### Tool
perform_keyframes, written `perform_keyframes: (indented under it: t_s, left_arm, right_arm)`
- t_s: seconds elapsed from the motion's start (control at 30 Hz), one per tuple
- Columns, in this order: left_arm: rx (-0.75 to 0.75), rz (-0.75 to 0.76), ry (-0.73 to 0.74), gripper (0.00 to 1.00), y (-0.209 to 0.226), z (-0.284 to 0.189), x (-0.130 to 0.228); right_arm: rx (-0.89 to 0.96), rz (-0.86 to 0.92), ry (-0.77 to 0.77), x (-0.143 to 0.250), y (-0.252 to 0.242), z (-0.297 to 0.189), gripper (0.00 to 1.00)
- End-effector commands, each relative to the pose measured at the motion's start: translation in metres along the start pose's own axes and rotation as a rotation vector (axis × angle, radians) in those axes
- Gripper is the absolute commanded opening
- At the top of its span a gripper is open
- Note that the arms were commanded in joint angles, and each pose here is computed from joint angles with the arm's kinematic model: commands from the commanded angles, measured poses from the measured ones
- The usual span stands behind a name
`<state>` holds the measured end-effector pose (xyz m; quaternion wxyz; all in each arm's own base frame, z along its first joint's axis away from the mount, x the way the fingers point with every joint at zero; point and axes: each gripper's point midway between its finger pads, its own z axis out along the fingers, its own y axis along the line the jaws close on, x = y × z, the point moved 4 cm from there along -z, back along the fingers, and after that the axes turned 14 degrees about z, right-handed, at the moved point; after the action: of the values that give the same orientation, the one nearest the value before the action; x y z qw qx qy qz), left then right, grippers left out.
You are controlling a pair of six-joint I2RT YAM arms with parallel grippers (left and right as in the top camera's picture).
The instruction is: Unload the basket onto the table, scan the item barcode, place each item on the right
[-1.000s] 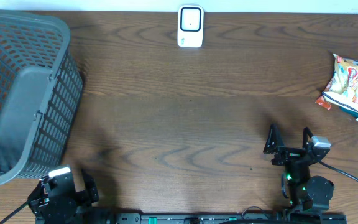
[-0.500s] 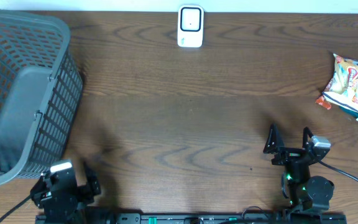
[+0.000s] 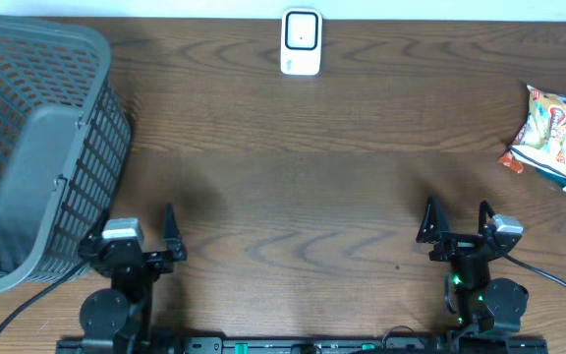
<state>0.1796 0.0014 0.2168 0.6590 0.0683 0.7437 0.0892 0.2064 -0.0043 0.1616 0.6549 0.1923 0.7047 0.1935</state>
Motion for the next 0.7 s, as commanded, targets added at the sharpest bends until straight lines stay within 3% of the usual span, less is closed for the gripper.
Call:
perform_keyframes:
  t_s: [0.0,0.4,0.67]
  left_arm:
    - [0.062,0.015,-0.032,0.98,-0.013,0.007,0.006]
    - [0.080,0.044,-0.034,0.98,-0.027,0.025,0.039]
    - [0.086,0.150,-0.010,0.98,-0.033,0.032,0.060]
  right_arm:
    - [-0.001,-0.011,-0.002,0.000,0.000,0.000,0.99]
    - [-0.001,-0.012,-0.002,0.000,0.000,0.000,0.99]
    - [-0.001,-0.011,-0.002,0.000,0.000,0.000,0.99]
